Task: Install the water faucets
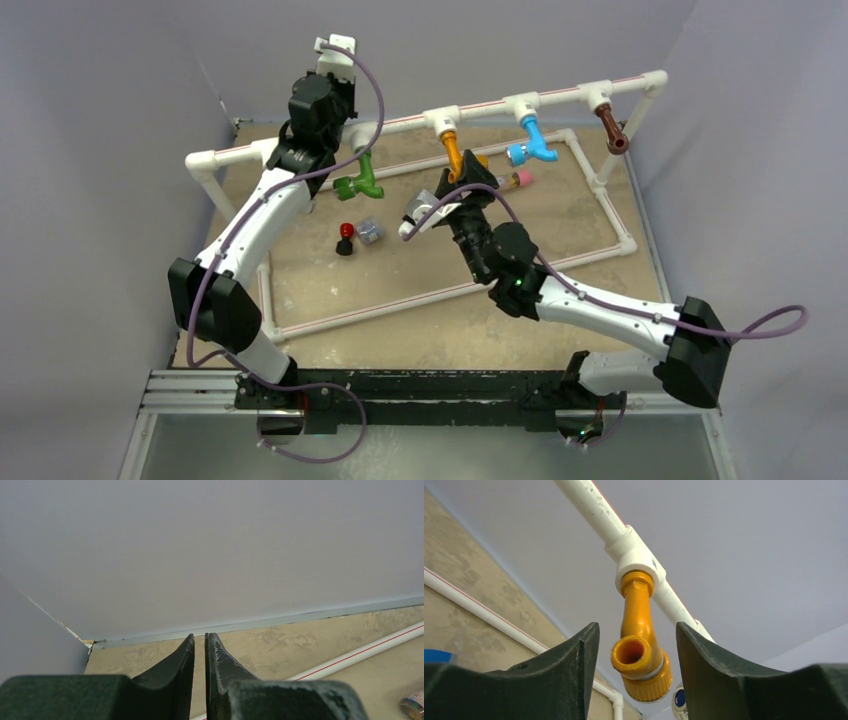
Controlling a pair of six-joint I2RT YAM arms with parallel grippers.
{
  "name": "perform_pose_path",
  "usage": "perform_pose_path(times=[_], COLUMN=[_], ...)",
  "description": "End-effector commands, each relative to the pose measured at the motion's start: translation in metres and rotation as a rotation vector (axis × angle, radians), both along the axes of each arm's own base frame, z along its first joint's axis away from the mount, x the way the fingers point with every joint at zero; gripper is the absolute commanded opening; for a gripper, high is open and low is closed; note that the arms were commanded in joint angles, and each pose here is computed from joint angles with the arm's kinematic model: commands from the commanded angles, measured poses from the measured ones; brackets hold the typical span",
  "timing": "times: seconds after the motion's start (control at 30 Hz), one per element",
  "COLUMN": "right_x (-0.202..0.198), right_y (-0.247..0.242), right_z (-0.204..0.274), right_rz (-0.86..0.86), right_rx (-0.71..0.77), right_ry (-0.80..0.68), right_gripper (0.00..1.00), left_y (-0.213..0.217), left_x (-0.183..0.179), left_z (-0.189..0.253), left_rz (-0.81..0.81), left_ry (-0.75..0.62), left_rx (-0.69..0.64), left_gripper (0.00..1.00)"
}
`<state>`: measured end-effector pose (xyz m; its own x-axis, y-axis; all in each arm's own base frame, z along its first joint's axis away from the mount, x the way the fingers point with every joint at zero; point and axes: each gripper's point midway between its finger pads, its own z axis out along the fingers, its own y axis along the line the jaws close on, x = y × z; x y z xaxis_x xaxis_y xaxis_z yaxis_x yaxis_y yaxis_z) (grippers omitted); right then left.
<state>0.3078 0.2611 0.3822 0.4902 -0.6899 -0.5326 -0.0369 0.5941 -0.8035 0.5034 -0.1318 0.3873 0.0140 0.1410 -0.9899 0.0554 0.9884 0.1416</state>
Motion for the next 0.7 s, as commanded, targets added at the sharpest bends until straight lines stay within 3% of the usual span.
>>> perform_pose_path(times=[0.0,0.23,0.27,0.33,0.47,0.67], right_x=[0.001,0.006,0.006,0.008,0.010,0.000], right_y=[-0.022,-0.017,-0.015,-0.009,0.001,0.020], right_z=[0.038,0.032,0.032,0.027,0.017,0.024], right_rz=[-0.125,-0.114,-0.096,-0.071,-0.004,0.216], right_rx=[0.103,0.221,0.262,0.315,0.532,0.972], right_ry=[-0.097,-0.054,-0.047,-0.014,0.079,0.243], right_gripper=[0.55,0.16,0.07,0.00,0.00,0.00], left_y=[-0.009,-0.009,-0.009,-0.009,-0.009,-0.009], left_x=[0.001,0.001,0.001,0.001,0.001,0.001], left_z=[-0.071,-0.071,-0.071,-0.071,-0.071,-0.070], left_rz=[-0.021,-0.021,-0.021,-0.021,-0.020,-0.021], left_ry=[0.181,0.181,0.182,0.182,0.182,0.181], left_rx=[0.091,0.090,0.092,0.091,0.092,0.091], left_gripper=[0.11,0.11,0.11,0.11,0.11,0.11])
